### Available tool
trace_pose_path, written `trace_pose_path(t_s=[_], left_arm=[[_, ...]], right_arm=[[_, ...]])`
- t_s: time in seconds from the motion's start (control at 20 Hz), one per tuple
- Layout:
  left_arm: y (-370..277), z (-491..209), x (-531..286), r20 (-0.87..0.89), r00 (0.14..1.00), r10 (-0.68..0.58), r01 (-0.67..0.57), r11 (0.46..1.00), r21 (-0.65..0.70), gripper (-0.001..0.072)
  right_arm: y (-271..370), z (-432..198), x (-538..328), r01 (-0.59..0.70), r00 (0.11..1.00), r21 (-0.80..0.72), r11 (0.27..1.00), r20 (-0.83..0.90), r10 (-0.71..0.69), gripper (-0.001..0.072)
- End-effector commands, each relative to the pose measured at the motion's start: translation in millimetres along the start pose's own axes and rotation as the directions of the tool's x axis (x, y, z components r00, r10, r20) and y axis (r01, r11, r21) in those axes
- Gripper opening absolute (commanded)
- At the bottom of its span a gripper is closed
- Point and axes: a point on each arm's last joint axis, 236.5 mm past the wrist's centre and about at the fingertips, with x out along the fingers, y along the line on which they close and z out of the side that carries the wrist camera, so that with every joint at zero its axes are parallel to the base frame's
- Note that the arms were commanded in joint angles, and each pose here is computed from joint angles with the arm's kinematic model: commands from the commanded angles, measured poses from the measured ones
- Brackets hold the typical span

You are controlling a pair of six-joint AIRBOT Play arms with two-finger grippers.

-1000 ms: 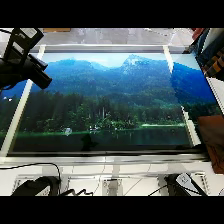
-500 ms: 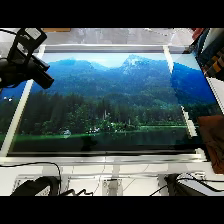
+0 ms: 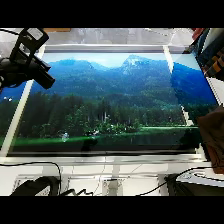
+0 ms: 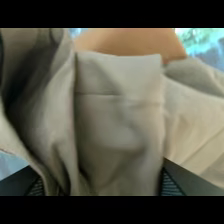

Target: Fold the clothes and pants, and hang the long-sleeved shirts on hangers.

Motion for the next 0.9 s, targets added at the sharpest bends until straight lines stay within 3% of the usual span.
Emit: trace_pose_path(t_s=[0.0, 0.25, 0.45, 0.5, 0.6, 0.65, 0.75, 0.85], left_arm=[[0, 0, 0, -0.001, 1.000, 0.000, 0.000, 1.000, 0.001, 0.0011], [0, 0, 0, -0.001, 1.000, 0.000, 0.000, 1.000, 0.002, 0.0011], [0, 0, 0, -0.001, 1.000, 0.000, 0.000, 1.000, 0.002, 0.0011], [0, 0, 0, -0.001, 1.000, 0.000, 0.000, 1.000, 0.002, 0.0011], [0, 0, 0, -0.001, 1.000, 0.000, 0.000, 1.000, 0.002, 0.0011], [0, 0, 0, -0.001, 1.000, 0.000, 0.000, 1.000, 0.002, 0.0011], [0, 0, 0, -0.001, 1.000, 0.000, 0.000, 1.000, 0.002, 0.0011], [0, 0, 0, -0.001, 1.000, 0.000, 0.000, 1.000, 0.002, 0.0011]], right_arm=[[2, 19, -6, -0.009, 0.998, 0.010, 1.000, 0.068, 0.008, 0.0625], [7, 67, -72, 0.014, 0.966, 0.010, 1.000, 0.260, -0.016, 0.0624], [72, 95, -127, -0.210, 0.892, -0.040, 0.977, 0.401, 0.209, 0.0616], [92, 94, -135, -0.273, 0.873, -0.067, 0.960, 0.402, 0.277, 0.0567], [131, 84, -141, -0.341, 0.863, -0.137, 0.930, 0.346, 0.368, 0.0333], [153, 77, -142, -0.367, 0.861, -0.182, 0.912, 0.305, 0.408, 0.0279], [194, 73, -144, -0.387, 0.851, -0.272, 0.881, 0.263, 0.455, 0.0050], [231, 73, -146, -0.400, 0.835, -0.346, 0.848, 0.244, 0.494, 0.0011]])
